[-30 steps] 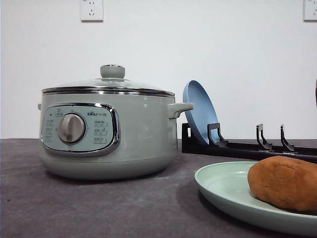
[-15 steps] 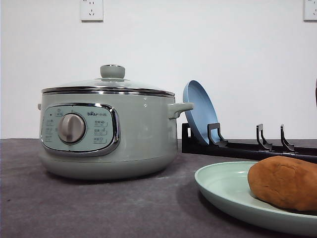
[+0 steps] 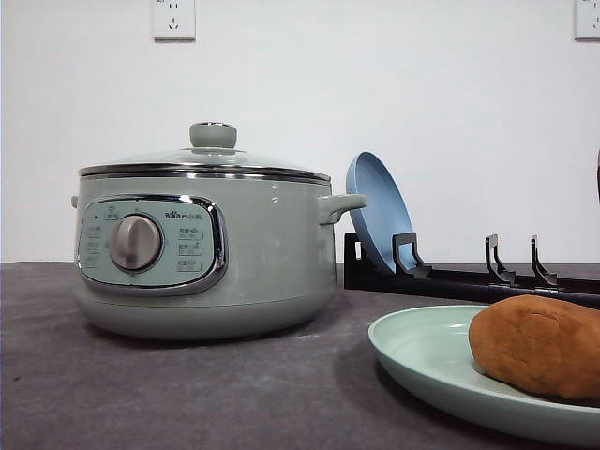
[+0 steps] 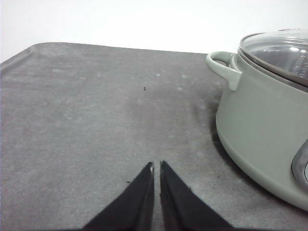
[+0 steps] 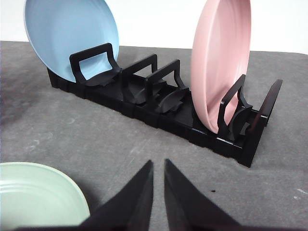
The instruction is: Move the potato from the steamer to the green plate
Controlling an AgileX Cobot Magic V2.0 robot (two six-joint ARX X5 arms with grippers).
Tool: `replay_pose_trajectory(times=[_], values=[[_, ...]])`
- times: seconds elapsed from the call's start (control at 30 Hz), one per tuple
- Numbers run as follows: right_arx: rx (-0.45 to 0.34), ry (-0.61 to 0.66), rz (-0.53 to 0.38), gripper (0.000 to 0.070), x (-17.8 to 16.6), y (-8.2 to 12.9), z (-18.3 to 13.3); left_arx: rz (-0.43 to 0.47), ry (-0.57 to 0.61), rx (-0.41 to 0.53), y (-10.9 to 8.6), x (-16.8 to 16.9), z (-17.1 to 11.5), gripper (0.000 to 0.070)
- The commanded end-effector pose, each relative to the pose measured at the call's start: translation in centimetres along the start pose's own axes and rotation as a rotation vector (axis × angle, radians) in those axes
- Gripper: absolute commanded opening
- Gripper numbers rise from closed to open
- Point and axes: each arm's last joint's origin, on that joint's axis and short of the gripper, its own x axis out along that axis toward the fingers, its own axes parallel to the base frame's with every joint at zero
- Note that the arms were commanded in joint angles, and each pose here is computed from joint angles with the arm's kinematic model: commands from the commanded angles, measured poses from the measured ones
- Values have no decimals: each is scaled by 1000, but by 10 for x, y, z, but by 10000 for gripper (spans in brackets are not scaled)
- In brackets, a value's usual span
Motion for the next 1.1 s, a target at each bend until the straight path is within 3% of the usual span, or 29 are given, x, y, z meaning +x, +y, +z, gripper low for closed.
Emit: replay_pose_trajectory(times=[0.0, 1.07], values=[[-4, -6, -1, 30, 0, 0, -1, 5, 25, 5, 0, 2, -7, 26], [-4, -6, -1, 30, 0, 0, -1, 5, 25, 5, 0, 2, -7, 26]])
